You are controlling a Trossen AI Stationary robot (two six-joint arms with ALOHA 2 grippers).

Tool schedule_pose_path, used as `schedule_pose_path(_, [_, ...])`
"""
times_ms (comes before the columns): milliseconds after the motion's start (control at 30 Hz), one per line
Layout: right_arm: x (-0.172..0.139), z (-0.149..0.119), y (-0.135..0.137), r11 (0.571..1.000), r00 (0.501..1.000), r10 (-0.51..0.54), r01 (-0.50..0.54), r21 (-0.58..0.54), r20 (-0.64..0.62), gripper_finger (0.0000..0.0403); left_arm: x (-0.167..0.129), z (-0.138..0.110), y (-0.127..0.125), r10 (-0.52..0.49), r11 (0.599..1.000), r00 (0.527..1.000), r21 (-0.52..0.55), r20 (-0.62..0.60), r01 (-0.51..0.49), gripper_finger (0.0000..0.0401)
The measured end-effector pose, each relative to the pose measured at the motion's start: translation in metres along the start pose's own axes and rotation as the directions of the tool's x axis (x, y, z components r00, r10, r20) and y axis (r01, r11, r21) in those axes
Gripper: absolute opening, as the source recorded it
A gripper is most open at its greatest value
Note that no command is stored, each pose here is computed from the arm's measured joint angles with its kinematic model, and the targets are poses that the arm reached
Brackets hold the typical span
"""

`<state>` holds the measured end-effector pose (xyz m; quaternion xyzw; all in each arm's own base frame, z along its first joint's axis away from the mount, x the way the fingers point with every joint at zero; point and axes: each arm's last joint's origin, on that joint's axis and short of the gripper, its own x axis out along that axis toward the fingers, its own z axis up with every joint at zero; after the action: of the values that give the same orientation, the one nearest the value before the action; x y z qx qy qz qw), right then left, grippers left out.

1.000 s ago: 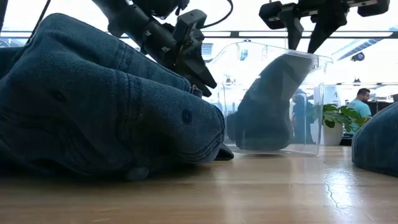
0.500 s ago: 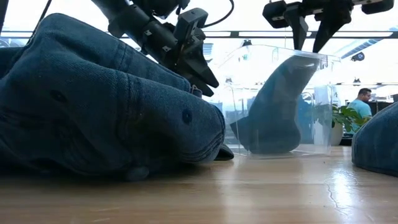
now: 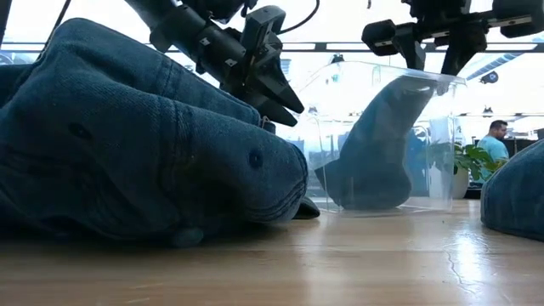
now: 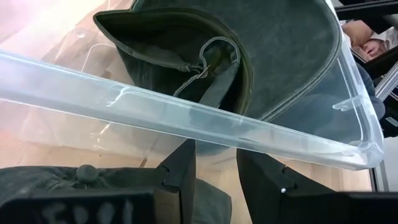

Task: Pick & Place hat
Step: Put the left gray cap into the right bin

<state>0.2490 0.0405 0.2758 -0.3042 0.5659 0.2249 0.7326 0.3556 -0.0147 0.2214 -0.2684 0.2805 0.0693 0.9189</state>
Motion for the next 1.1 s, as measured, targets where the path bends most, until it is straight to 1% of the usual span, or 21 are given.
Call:
schedule_pose_path(100, [0.004, 0.003, -0.001, 1.000, 1.000, 0.008, -0.008, 0.008, 0.027, 0.0118, 0.003, -0.001, 0.000, -0.005, 1.000, 1.000, 0.000, 0.001, 0.005, 0.0110])
schedule_pose_path(167, [0.005, 0.004, -0.001, 0.999, 0.998, 0.036, -0.036, 0.017, 0.051, 0.0106, 0.007, -0.003, 0.001, -0.003, 1.000, 1.000, -0.001, -0.003, 0.003, 0.0110])
schedule_pose_path(300, [0.002, 0.006, 0.000, 0.989, 0.989, 0.103, -0.113, 0.094, 0.109, 0.0070, 0.015, -0.006, 0.004, 0.001, 1.000, 1.000, -0.029, -0.010, -0.001, 0.0110])
schedule_pose_path(400, [-0.002, 0.009, -0.001, 0.973, 0.984, 0.113, -0.138, 0.187, 0.139, 0.0041, 0.021, -0.007, 0.004, 0.000, 0.999, 1.000, -0.038, -0.010, -0.001, 0.0110])
schedule_pose_path(500, [-0.003, 0.012, -0.003, 0.945, 0.980, 0.100, -0.148, 0.292, 0.170, 0.0017, 0.025, -0.004, 0.002, -0.007, 0.999, 1.000, -0.033, 0.000, 0.007, 0.0110])
schedule_pose_path(700, [0.002, 0.018, -0.007, 0.866, 0.976, 0.089, -0.175, 0.469, 0.201, 0.0014, 0.032, 0.002, -0.002, -0.012, 1.000, 1.000, 0.015, 0.010, 0.012, 0.0110])
schedule_pose_path(767, [0.005, 0.022, -0.009, 0.829, 0.974, 0.082, -0.185, 0.527, 0.213, 0.0014, 0.034, 0.003, -0.003, -0.012, 1.000, 1.000, 0.024, 0.011, 0.012, 0.0110])
schedule_pose_path(900, [0.014, 0.028, -0.013, 0.738, 0.973, 0.089, -0.210, 0.642, 0.215, 0.0014, 0.038, 0.006, -0.004, -0.010, 1.000, 1.000, 0.027, 0.017, 0.010, 0.0110])
schedule_pose_path(967, [0.015, 0.031, -0.015, 0.678, 0.968, 0.100, -0.235, 0.697, 0.229, 0.0014, 0.038, 0.006, -0.004, 0.002, 1.000, 1.000, 0.027, 0.026, -0.003, 0.0110])
schedule_pose_path(1033, [0.015, 0.033, -0.016, 0.603, 0.963, 0.101, -0.260, 0.754, 0.251, 0.0014, 0.038, 0.006, -0.004, 0.012, 1.000, 1.000, 0.028, 0.028, -0.013, 0.0110])
schedule_pose_path(1100, [0.013, 0.035, -0.018, 0.538, 0.957, 0.094, -0.282, 0.795, 0.276, 0.0014, 0.038, 0.006, -0.004, 0.016, 0.999, 1.000, 0.035, 0.027, -0.017, 0.0110])
